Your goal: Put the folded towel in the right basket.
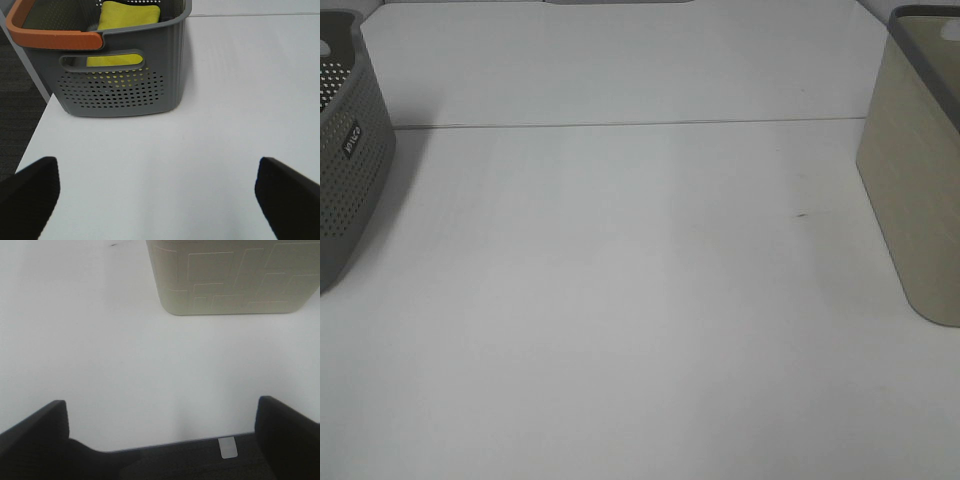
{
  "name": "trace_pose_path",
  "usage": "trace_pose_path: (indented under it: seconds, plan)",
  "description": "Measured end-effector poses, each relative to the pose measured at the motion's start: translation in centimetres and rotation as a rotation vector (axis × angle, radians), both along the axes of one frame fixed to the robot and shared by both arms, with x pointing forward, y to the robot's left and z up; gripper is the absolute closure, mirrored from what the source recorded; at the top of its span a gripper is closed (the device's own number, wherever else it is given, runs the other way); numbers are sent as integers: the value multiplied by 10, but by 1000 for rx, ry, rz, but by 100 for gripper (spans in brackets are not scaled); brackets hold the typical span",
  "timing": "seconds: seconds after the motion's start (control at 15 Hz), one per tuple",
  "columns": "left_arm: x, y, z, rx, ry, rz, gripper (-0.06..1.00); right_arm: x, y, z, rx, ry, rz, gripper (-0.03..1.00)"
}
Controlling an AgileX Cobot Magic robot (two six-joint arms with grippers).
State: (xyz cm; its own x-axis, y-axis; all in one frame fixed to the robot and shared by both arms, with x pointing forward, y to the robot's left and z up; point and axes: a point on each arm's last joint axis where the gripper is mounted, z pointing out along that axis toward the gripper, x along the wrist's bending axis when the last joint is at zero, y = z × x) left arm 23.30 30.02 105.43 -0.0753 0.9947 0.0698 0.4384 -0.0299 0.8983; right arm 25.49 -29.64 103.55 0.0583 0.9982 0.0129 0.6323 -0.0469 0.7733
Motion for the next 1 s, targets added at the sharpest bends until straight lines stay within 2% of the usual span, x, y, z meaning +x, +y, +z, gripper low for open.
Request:
trace_pose_path:
  seconds: [0.33, 1.0]
  plan:
    - [0, 0, 0, 0, 0, 0, -4, -18, 2, 1, -13, -126, 0, 0]
    - [0, 0, 0, 0, 0, 0, -4, -18, 3, 1, 0, -129, 7, 0]
